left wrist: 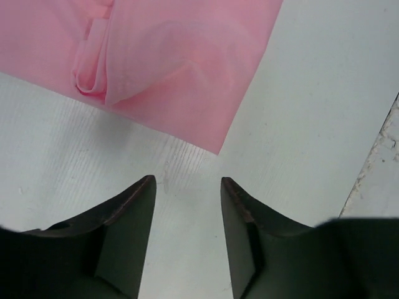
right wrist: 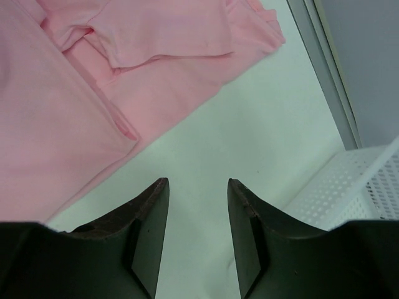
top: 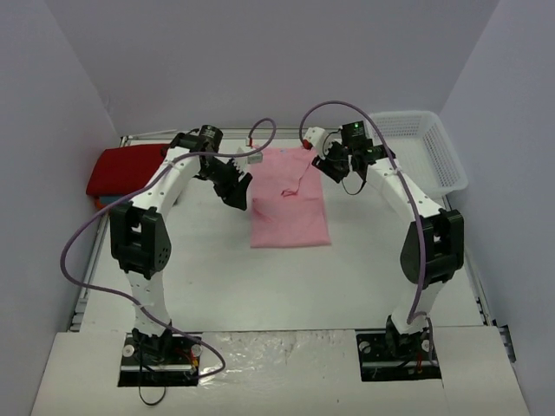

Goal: Fold and stack the t-shirts
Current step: Fold the folded rectangular tshirt in 1/3 of the way, then grab one side of the 2/3 rectangular tshirt with both arms

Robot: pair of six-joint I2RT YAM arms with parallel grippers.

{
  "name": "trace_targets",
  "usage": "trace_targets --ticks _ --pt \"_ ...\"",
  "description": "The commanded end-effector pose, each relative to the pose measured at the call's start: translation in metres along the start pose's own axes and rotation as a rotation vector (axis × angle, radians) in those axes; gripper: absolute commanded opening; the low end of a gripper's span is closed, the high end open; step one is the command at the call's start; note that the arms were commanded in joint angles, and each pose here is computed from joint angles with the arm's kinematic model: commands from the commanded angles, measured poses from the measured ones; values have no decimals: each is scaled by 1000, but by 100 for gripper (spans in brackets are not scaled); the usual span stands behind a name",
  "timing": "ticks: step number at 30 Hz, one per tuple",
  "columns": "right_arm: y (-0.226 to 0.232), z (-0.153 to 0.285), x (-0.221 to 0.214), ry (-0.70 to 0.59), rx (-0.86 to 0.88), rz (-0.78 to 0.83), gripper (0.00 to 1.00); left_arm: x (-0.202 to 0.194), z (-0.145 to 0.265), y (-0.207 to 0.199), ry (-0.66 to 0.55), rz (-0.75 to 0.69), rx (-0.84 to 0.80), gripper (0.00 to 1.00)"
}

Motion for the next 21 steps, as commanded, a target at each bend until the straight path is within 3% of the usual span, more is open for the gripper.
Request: trace_targets --ticks 1,2,7,12,21 --pt "8 29 -3 1 -27 -51 39 6 8 -18 -48 -32 4 42" --pt "21 37 -2 -36 19 -52 40 -4 3 -25 -18 -32 2 37" --pt "64 56 -7 -101 178 -89 41 -32 -24 -41 48 -125 100 39" --pt "97 57 -30 -11 291 -151 41 -54 -51 -65 76 -305 278 38" --pt "118 46 -48 51 356 -215 41 -62 -72 -56 78 -354 432 44"
Point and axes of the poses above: each gripper's point midway between its finger pads, its own z axis back along the fingers, its own y axis along the line the jaws close on, x = y × z, the point moved 7 cm from there along z, back along the fingers, and after that the axes turned 7 degrees about z, right-handed, at the moved point
